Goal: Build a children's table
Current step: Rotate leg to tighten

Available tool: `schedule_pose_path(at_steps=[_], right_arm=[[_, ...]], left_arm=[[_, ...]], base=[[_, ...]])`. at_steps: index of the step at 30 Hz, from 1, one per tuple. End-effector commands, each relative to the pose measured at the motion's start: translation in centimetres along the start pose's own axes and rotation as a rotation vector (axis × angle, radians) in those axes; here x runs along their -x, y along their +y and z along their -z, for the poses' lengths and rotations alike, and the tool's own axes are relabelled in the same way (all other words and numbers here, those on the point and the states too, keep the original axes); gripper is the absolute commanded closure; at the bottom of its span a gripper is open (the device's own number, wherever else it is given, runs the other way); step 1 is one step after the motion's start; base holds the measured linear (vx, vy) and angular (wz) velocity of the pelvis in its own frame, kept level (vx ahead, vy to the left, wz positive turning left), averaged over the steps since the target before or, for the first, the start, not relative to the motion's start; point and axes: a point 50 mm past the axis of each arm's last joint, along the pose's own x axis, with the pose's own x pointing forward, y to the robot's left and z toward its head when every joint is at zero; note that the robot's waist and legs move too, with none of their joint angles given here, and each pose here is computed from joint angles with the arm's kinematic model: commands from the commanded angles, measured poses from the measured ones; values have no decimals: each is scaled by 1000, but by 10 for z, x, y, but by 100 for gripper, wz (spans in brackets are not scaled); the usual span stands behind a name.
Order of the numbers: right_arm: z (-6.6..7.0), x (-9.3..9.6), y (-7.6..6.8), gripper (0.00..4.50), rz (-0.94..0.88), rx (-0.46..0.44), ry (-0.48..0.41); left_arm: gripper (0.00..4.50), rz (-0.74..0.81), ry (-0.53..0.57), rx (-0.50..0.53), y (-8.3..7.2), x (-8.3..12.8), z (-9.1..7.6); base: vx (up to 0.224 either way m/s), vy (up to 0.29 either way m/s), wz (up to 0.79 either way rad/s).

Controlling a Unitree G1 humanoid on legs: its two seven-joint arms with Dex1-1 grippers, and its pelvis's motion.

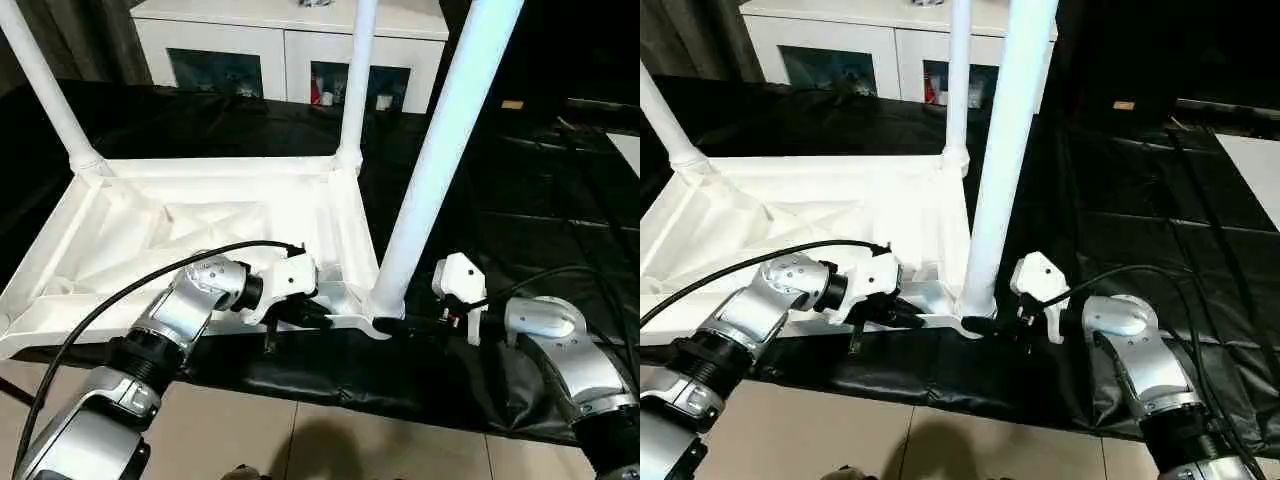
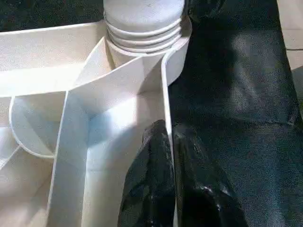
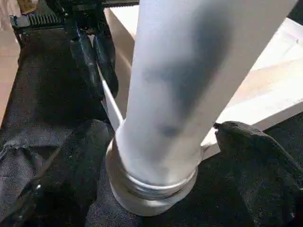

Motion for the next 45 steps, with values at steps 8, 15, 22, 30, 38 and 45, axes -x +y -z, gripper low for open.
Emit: schedule_pose_path(at_steps=[8, 15, 22, 30, 38, 45], right_arm=[[-3, -3, -1, 137, -18, 11, -18], [3, -7, -1, 205, 40, -25, -23], [24, -24, -10, 223, 331, -127, 59], [31, -55, -19, 235, 829, -355, 126], [-2, -101, -7, 242, 832, -291, 72], [-1, -68, -19, 165, 764, -186, 6]], left_arm=[[450, 50, 23, -28, -5, -4, -2], [450, 36, 28, -20, -4, -4, 0], [450, -220, 33, 40, 20, -15, -1], [450, -587, 5, 227, 51, -34, -19], [450, -651, -69, 252, 55, -52, -37], [450, -492, -74, 149, 43, -51, -28]], base=[[0, 0, 0], [0, 0, 0], [0, 0, 0], [0, 0, 0], [0, 0, 0], [0, 0, 0]])
